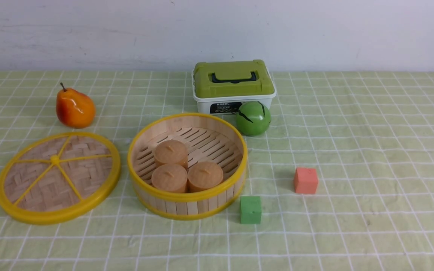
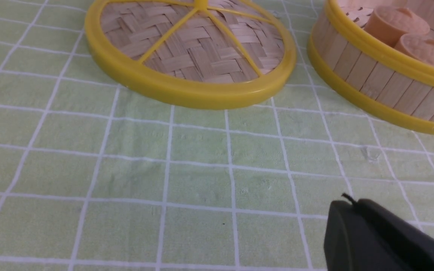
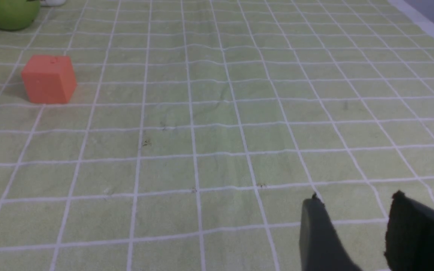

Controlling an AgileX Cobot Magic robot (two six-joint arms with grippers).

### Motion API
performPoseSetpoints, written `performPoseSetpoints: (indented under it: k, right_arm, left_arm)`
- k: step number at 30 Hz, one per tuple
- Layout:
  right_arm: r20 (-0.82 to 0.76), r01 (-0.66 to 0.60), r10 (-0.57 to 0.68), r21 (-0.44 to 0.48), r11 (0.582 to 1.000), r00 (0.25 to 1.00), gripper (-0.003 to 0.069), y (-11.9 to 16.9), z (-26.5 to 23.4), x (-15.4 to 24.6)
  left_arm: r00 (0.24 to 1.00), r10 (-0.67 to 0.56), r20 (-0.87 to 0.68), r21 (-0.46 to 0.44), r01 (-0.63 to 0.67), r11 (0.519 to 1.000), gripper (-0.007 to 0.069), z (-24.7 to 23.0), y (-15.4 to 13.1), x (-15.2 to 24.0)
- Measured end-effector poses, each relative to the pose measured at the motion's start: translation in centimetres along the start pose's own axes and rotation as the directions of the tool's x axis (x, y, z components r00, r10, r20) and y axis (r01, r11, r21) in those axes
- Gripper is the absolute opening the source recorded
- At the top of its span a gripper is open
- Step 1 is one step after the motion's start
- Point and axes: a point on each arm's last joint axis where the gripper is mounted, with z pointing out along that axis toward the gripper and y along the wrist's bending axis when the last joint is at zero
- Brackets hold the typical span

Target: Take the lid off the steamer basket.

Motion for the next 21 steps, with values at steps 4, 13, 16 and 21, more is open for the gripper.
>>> performPoseSetpoints:
  k: [4, 13, 16, 21]
  right_arm:
    - [0.000, 0.000, 0.000, 0.000, 1.000, 1.000, 0.0241, 0.00, 0.00, 0.00]
    - [0.000, 0.000, 0.000, 0.000, 1.000, 1.000, 0.0241, 0.00, 0.00, 0.00]
    - [0.000, 0.000, 0.000, 0.000, 1.000, 1.000, 0.0241, 0.00, 0.00, 0.00]
    - [0.000, 0.000, 0.000, 0.000, 1.000, 1.000, 0.0242, 0.00, 0.00, 0.00]
  left_arm:
    - [1.000, 0.000, 0.000, 0.000, 0.000, 1.000, -0.0009, 0.00, 0.00, 0.00]
    - [1.000, 0.000, 0.000, 0.000, 0.000, 1.000, -0.0001, 0.00, 0.00, 0.00]
    - [1.000, 0.000, 0.000, 0.000, 0.000, 1.000, 0.0001, 0.00, 0.00, 0.00]
    - [1.000, 0.000, 0.000, 0.000, 0.000, 1.000, 0.0006, 0.00, 0.00, 0.00]
